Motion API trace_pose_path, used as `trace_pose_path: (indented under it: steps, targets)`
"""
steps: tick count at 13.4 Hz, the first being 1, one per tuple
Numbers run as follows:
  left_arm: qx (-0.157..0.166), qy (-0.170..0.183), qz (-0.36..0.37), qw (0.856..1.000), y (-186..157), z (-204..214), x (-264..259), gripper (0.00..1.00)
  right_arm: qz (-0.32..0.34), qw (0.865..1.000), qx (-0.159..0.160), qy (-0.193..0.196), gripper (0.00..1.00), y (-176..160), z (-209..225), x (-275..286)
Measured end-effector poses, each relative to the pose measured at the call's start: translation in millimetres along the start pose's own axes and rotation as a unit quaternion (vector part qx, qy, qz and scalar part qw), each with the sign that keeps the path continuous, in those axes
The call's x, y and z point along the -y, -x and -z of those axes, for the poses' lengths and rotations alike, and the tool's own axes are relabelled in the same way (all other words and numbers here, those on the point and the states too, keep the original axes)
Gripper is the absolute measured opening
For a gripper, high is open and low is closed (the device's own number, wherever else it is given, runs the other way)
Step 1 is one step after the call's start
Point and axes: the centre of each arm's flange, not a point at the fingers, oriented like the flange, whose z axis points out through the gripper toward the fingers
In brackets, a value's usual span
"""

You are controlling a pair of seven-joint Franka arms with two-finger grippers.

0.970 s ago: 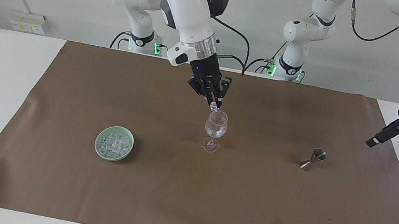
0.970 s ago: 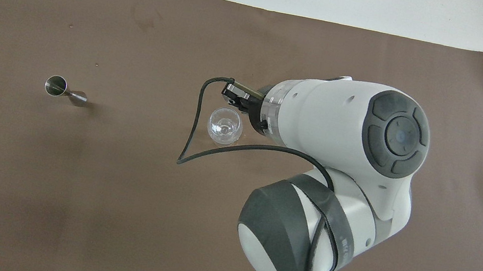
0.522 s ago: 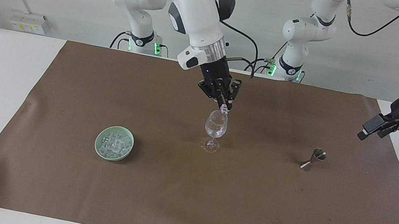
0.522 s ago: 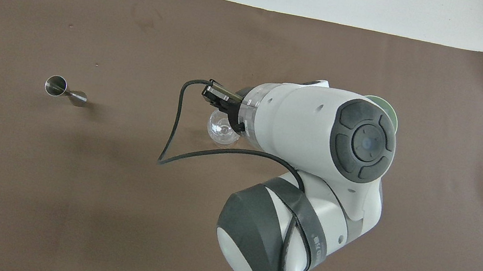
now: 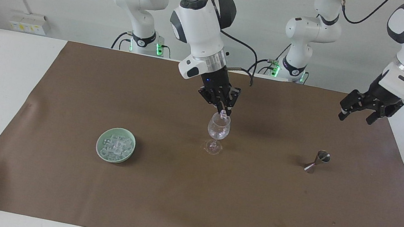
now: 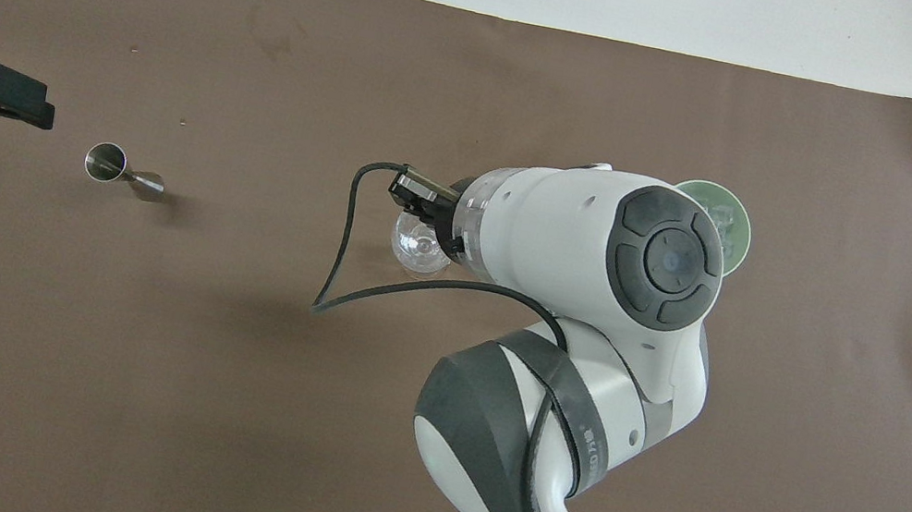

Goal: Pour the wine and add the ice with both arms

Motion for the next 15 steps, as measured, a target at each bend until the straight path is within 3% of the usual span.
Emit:
trace_pose_path:
  steps: [6, 9, 15]
  targets:
    - [0.017, -0.017, -0.034, 0.999, 10, 4, -2, 1.00, -0.002, 1.000, 0.005, 0.008, 0.25, 2, -8, -6]
    - [0.041, -0.018, -0.036, 0.998, 22, 14, -2, 1.00, -0.003, 1.000, 0.009, 0.011, 0.25, 2, -14, -8]
    - [0.040, -0.020, -0.038, 0.998, 33, 29, -4, 1.00, -0.003, 1.000, 0.012, 0.015, 0.25, 4, -19, -11]
